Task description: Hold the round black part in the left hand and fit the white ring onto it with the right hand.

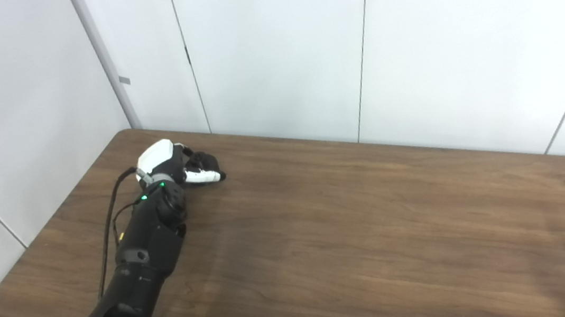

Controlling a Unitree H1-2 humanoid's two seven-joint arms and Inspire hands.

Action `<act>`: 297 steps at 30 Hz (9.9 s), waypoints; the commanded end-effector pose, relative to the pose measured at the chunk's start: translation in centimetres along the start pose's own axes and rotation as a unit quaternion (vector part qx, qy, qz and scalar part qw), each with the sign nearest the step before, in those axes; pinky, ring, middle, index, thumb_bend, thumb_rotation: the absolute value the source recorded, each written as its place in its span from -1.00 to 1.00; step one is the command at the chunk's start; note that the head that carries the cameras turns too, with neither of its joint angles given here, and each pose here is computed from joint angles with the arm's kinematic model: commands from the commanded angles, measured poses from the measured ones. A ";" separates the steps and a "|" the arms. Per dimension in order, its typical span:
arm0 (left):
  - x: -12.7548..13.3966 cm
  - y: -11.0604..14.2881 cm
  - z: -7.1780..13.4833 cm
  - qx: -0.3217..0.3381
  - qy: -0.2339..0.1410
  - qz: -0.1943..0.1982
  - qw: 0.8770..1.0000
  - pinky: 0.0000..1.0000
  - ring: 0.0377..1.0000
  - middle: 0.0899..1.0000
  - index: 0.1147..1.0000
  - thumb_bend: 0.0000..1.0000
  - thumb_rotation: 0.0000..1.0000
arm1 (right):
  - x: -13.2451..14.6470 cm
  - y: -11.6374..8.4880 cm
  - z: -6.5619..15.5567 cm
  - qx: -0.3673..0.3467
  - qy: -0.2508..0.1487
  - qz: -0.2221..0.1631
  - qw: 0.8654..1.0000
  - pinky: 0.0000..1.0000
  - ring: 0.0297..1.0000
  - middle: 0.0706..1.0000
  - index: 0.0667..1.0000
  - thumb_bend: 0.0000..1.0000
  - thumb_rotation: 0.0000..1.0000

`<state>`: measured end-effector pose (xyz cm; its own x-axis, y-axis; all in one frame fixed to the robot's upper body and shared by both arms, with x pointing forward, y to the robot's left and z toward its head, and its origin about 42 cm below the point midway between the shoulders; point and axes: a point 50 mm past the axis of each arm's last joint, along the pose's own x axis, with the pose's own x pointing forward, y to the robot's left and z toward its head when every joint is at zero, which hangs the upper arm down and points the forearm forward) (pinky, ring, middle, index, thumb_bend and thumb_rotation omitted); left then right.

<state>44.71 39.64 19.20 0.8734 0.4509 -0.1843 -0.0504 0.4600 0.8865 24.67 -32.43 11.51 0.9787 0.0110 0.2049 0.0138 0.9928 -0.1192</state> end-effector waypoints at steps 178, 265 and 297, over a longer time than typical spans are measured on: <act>-27.9 -13.9 4.9 0.068 -0.387 -0.102 0.914 1.00 0.72 0.49 -0.17 0.05 -0.89 | -1.0 8.9 2.8 -0.002 0.054 -0.016 0.998 0.95 0.86 0.77 0.83 0.19 1.00; -27.1 -13.9 3.0 0.072 -0.381 -0.102 0.916 0.97 0.69 0.45 -0.17 0.05 -0.90 | 21.2 -7.8 9.5 -0.534 0.183 -0.005 0.825 0.96 0.94 0.86 0.50 0.68 -0.31; -27.5 -13.8 3.0 0.071 -0.382 -0.107 0.915 0.97 0.67 0.45 -0.17 0.05 -0.90 | 22.2 -7.4 8.7 -0.550 0.174 0.010 0.817 0.99 0.89 0.76 0.27 0.58 -0.52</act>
<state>23.41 18.29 13.95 0.9444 -0.3287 -0.0046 0.1358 0.3774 0.9160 43.62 -37.98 22.33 0.9619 -0.2071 -0.1784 -0.1041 0.3261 -0.9396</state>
